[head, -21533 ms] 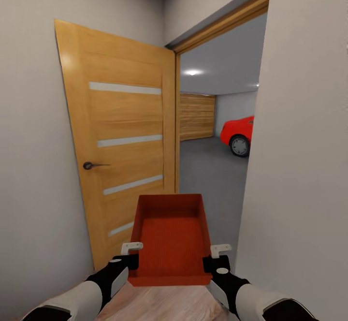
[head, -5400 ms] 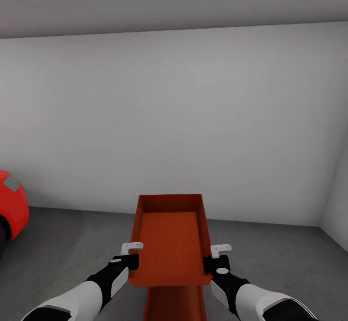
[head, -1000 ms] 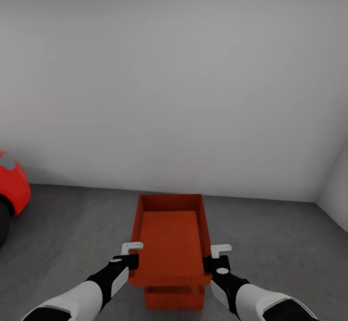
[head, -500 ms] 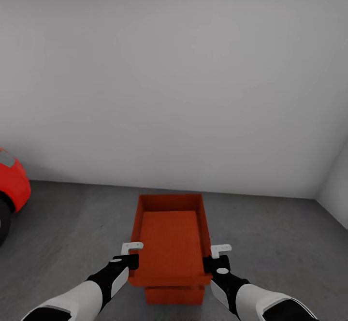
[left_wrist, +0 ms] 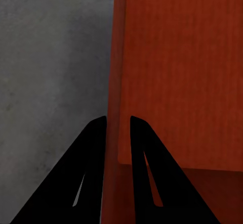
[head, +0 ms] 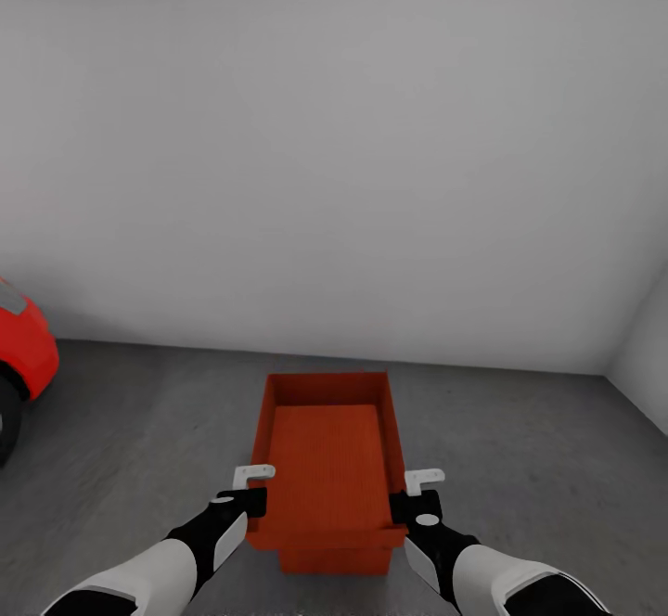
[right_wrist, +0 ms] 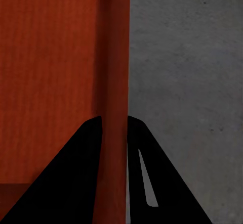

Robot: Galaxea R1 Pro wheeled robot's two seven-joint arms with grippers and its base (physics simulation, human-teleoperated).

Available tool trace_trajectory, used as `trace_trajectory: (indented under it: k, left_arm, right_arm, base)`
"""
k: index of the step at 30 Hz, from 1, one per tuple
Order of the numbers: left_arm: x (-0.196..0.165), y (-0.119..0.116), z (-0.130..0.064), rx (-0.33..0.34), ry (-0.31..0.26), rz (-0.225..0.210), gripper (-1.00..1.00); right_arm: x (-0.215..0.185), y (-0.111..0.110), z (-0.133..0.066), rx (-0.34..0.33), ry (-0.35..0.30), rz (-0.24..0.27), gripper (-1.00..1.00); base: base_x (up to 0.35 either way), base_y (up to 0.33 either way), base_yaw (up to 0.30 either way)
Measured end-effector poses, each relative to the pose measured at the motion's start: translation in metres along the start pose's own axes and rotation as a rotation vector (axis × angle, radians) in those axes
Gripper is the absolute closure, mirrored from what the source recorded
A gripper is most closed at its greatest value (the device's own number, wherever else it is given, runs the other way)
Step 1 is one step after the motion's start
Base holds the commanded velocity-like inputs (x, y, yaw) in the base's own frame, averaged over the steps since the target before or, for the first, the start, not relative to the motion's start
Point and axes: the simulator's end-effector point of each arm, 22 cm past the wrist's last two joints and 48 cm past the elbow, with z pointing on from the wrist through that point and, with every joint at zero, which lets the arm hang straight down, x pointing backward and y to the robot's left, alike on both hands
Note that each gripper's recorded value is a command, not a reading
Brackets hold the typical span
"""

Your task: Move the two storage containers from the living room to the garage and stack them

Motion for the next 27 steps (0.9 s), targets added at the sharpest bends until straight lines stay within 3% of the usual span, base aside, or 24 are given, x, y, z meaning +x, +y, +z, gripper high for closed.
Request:
trace_trajectory:
  k: [27]
  left_arm:
    - [0.022, 0.001, 0.012, -0.003, 0.043, 0.002, 1.0]
  right_arm:
    - [0.023, 0.003, 0.009, -0.004, 0.043, -0.004, 1.0]
  base:
    - [0.0, 0.0, 0.0]
